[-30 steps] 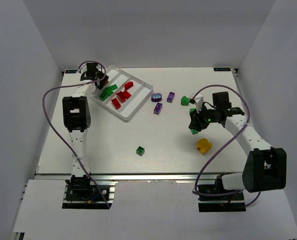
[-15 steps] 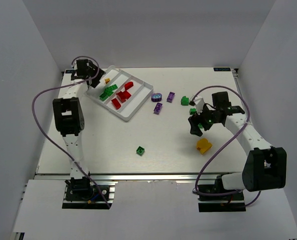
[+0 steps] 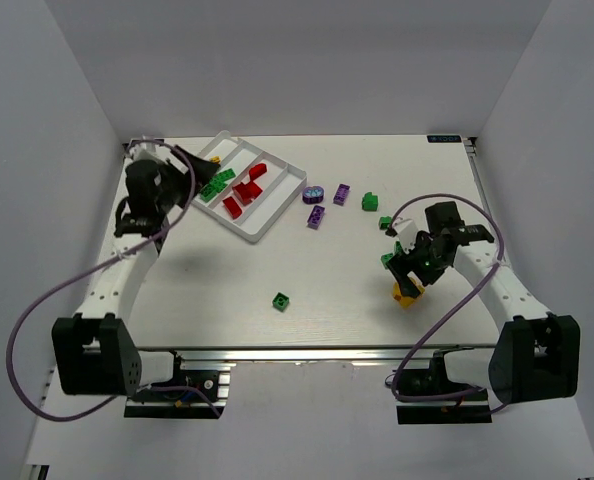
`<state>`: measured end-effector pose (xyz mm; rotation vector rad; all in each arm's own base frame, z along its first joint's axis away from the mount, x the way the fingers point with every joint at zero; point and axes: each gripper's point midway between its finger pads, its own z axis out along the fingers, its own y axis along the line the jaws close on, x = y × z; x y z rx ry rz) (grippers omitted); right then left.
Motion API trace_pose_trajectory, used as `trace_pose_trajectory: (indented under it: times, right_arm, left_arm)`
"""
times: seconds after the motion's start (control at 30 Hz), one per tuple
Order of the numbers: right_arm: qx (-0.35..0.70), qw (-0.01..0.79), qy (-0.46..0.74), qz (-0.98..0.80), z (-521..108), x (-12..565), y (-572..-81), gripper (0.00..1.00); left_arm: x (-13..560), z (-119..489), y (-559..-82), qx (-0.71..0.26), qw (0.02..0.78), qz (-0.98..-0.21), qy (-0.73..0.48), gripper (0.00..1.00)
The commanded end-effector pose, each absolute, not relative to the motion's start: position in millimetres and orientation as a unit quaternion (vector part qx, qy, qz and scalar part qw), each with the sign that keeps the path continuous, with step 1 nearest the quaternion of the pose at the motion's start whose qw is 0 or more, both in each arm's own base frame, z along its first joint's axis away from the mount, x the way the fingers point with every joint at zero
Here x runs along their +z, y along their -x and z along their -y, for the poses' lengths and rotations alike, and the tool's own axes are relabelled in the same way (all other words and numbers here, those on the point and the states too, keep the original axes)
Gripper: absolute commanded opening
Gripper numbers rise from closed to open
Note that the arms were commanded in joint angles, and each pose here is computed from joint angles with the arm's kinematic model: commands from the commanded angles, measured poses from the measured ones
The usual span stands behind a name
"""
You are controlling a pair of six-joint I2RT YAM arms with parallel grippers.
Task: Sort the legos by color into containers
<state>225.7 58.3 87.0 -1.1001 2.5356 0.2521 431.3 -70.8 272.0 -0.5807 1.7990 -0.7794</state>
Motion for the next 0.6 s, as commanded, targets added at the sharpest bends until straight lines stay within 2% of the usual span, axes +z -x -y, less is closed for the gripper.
trace_pose_trajectory:
  times: [0.0, 0.03, 0.27, 0.57]
  right_arm:
    - [0.083, 0.156, 0.364, -0.915, -53.7, 77.6, -215.9, 0.89]
    - [0.087, 0.149, 0.357, -0.918, -55.0, 75.6, -214.9, 0.89]
    - [0.082, 0.151, 0.339, -0.925, -55.4, 63.6, -220.7, 0.89]
    - [0.071, 0.109, 0.352, -0.927, -52.4, 41.0, -212.1, 0.89]
  left_arm:
    - [241.9, 98.6, -388.8, -0.346, 0.478, -0.776, 0.224, 0.93]
    - [225.1, 99.7, -377.5, -0.343, 0.464, -0.784, 0.230, 0.93]
    - [215.4, 99.4, -328.3, -0.346, 0.455, -0.786, 0.238, 0.93]
    - [207.6, 95.0, -298.6, -0.345, 0.451, -0.782, 0.257, 0.93]
